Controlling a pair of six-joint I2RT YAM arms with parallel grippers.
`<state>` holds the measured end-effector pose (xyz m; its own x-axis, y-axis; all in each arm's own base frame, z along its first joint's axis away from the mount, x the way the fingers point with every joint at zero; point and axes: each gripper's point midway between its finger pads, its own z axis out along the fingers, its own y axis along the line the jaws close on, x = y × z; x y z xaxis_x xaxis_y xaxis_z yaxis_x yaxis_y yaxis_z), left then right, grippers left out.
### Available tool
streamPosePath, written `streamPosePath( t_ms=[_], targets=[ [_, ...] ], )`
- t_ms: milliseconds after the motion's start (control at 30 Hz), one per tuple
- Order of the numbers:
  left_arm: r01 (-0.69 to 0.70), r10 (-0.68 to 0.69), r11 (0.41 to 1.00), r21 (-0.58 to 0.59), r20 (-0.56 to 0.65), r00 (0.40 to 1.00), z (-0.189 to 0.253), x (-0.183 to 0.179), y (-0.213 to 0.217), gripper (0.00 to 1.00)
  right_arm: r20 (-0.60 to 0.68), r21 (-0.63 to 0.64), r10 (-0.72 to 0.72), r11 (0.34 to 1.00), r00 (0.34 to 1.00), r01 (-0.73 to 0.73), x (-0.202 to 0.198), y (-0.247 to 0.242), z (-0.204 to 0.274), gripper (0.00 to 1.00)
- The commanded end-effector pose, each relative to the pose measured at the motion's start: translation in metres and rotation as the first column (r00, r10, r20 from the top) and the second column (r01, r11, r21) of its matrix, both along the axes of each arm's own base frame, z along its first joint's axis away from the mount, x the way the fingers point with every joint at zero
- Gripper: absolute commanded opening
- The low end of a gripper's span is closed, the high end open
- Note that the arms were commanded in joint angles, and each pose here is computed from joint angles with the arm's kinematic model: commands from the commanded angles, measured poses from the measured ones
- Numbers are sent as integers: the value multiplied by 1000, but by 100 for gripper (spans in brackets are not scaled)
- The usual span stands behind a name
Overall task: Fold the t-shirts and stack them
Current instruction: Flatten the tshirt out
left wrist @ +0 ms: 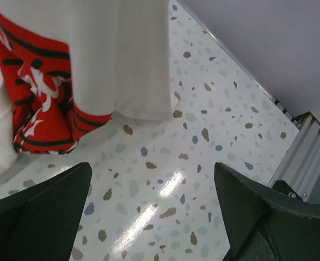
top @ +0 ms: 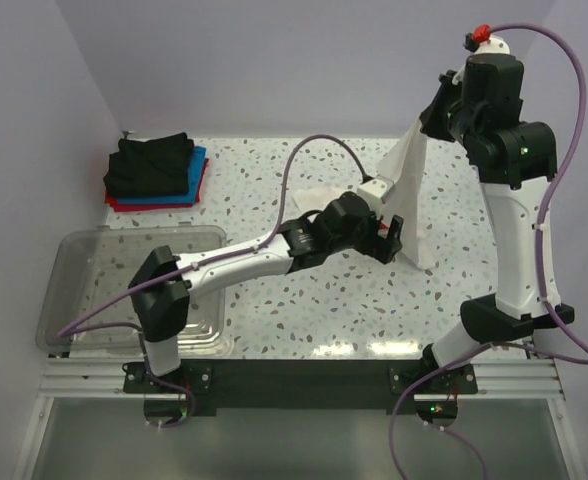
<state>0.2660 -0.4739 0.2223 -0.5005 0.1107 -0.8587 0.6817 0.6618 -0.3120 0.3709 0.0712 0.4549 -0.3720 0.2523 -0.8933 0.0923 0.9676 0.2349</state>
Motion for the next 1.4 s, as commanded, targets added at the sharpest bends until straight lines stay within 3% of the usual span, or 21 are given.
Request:
streamPosePath(
  t_ms=[0, 167, 333, 467, 667, 700, 767, 800, 833, 933, 967, 1067, 1100, 1167, 1200, 1233, 1367],
  targets=[
    [53, -44, 991, -124, 75, 996, 39, -3, -40, 100, 107, 77, -4, 997, 994, -5, -1, 3, 28, 0],
    [-35, 37, 998, -53, 44, 998, 4, 19, -55, 100, 106, 123, 10, 992, 994, -23, -4, 10, 27, 0],
    [-115, 118, 991, -68, 41, 992, -8, 38, -77, 100, 81, 151, 20, 988, 997, -32, -4, 15, 17, 0],
    [-281, 279, 960, 21, 52, 959, -26, 67, -71, 100, 83, 163, 42, 985, 996, -55, -11, 18, 18, 0],
    [-364, 362, 931, 21, 73, 929, -43, 85, -72, 97, 69, 174, 58, 982, 996, -69, -22, 19, 12, 0],
    [-385, 381, 923, 30, 81, 921, -46, 88, -68, 93, 62, 174, 62, 982, 996, -72, -23, 20, 9, 0],
    [-430, 424, 901, 54, 102, 900, -53, 96, -59, 74, 73, 182, 64, 980, 995, -77, -28, 19, 12, 0],
    [-441, 434, 896, 57, 104, 895, -54, 99, -55, 62, 70, 181, 63, 981, 996, -75, -30, 19, 10, 0],
    [-450, 443, 891, 57, 108, 890, -52, 102, -52, 38, 72, 176, 60, 982, 996, -72, -30, 17, 11, 0],
    [-438, 426, 898, 46, 158, 891, -29, 101, -40, 5, 50, 135, 46, 989, 998, -53, -33, 11, 5, 0],
    [-420, 405, 905, 62, 171, 898, -38, 96, -34, 0, 35, 108, 13, 994, 999, -16, -32, 3, 0, 0],
    [-323, 292, 942, 90, 258, 921, -16, 86, 0, 0, 36, 34, -58, 998, 998, 57, -30, -15, -1, 0],
    [-296, 274, 955, 37, 283, 919, 21, 79, 16, 0, 41, 8, -70, 998, 997, 70, -29, -19, 0, 0],
    [-205, 173, 975, 84, 290, 941, 13, 76, 46, 0, 37, -33, -119, 992, 992, 120, -24, -30, -2, 0],
    [-182, 162, 983, 32, 316, 935, 48, 71, 64, 0, 32, -54, -128, 990, 991, 129, -22, -32, -3, 0],
    [-170, 132, 979, 111, 283, 950, 32, 65, 85, 0, 26, -70, -144, 987, 989, 145, -21, -36, -4, 0],
    [-206, 120, 959, 193, 383, 916, 82, 67, 151, 0, 31, -115, -193, 974, 981, 195, -17, -47, -2, 0]
  ],
)
